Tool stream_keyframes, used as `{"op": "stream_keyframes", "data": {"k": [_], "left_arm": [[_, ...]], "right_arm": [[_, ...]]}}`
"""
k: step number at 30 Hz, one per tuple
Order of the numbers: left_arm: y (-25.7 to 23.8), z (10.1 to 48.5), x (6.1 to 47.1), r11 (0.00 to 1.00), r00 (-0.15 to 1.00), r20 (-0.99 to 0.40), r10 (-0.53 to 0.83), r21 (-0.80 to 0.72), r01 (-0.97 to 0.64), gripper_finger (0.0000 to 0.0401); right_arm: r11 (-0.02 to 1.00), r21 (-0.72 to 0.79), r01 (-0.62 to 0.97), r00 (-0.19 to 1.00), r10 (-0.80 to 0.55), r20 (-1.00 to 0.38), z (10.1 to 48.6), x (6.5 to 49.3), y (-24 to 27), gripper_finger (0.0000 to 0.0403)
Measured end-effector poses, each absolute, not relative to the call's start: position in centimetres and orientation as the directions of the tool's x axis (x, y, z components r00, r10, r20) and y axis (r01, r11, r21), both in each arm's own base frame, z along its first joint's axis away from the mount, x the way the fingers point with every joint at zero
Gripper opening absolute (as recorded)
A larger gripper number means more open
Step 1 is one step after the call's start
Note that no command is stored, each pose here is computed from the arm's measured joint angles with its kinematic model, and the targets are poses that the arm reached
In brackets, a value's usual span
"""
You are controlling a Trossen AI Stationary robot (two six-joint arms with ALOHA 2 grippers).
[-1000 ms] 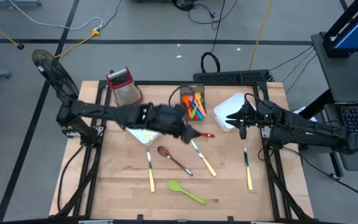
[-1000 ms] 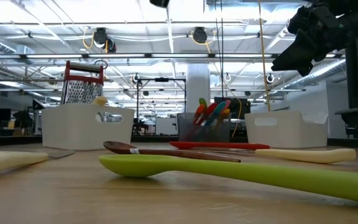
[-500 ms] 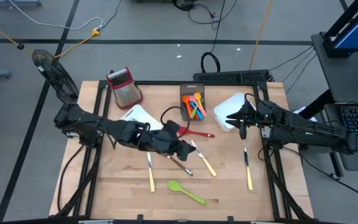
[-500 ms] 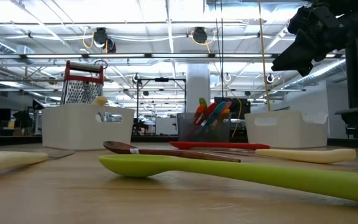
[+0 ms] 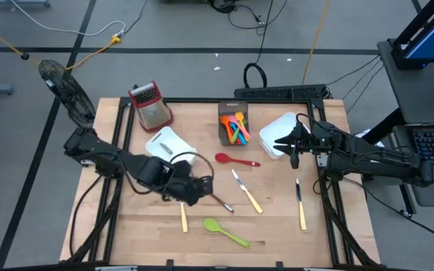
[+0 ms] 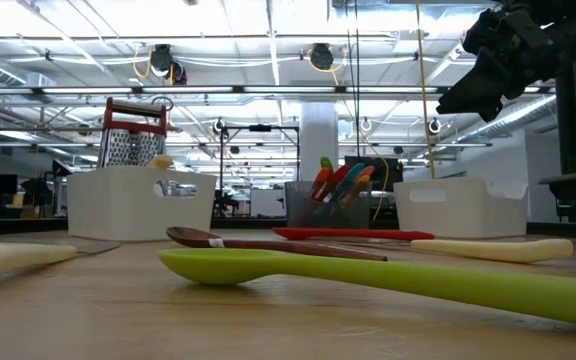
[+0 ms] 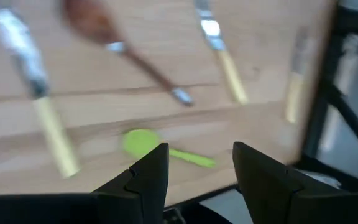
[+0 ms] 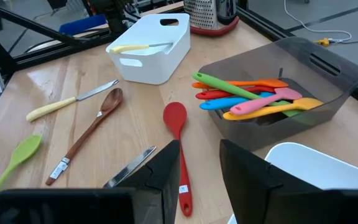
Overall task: Pick & Place Kitchen Items
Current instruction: Put the yellow table knife into the left white bin
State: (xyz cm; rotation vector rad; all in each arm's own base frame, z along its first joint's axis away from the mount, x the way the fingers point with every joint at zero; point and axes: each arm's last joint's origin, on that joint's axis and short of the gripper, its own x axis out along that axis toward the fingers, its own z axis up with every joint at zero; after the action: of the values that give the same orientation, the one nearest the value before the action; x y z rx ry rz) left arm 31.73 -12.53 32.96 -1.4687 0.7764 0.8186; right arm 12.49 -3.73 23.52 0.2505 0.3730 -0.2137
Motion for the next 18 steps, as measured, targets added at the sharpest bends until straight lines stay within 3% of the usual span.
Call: {"op": "stream_keyframes", "data": {"k": [6,18], "left_arm": [[-13.9,32.5,30.1,-0.162,0.437,-0.899,0.023,-0.435,-0.886,0.0184],[-16.4,27.8,31.8,-0.132,0.287,-0.958,0.012,-0.286,-0.949,0.0184]], "right_arm": [[0.947,0.201,0.251,0.909,-0.159,-0.384,23.5,12.5,-3.7,0.0105],[0.947,0.201,0.251,0.909,-0.159,-0.385,23.5,12.5,-3.7,0.0105]]}}
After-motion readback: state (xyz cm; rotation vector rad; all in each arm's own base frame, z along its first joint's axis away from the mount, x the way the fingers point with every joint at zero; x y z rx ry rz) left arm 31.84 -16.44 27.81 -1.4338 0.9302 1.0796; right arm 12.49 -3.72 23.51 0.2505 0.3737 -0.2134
